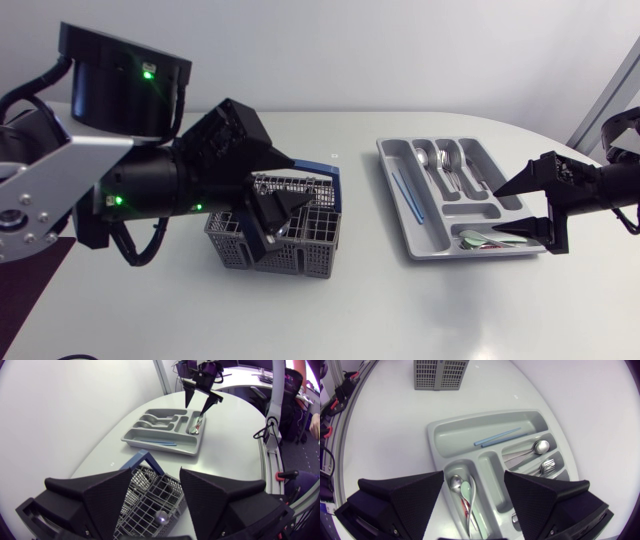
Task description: Unload the cutlery basket into the drawer organizer.
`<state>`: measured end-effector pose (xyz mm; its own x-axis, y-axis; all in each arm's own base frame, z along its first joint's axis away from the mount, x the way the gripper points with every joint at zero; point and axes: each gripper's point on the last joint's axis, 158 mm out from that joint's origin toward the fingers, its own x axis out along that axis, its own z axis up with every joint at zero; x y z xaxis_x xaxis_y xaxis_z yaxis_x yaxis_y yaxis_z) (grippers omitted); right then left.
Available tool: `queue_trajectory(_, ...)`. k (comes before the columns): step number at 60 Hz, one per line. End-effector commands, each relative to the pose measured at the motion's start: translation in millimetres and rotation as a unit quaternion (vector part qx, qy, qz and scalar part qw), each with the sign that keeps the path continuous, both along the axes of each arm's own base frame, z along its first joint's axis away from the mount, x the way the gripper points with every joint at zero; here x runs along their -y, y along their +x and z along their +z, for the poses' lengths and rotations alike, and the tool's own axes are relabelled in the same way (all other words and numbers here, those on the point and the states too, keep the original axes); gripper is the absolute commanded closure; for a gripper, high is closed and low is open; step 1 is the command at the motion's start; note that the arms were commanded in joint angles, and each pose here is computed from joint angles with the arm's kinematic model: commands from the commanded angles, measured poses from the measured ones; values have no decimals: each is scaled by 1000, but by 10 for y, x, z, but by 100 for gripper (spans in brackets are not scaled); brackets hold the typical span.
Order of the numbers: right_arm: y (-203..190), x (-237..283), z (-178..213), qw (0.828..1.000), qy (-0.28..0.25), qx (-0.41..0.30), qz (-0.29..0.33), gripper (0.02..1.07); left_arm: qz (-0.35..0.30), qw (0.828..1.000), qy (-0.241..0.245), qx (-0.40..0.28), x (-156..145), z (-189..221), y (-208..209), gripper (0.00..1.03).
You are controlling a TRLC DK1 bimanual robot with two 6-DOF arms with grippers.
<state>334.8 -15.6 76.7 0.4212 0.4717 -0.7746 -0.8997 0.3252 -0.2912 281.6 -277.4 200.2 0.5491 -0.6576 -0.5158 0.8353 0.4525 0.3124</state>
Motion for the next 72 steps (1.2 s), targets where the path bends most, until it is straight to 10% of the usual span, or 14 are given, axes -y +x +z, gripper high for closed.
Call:
queue_trajectory(1, -156, -139, 13, 1000, 19, -7, -3, 18, -19, 999, 25, -1, -34, -160, -98, 36)
queue_trajectory(42, -540, -932, 343, 996, 67, 9, -50, 17, 92, 989, 115, -6, -379, -604, -291, 37)
queue_trajectory(72, -584, -1003, 276, 996, 64, 11, -53, 17, 114, 985, 89, 90, -412, -740, -353, 37)
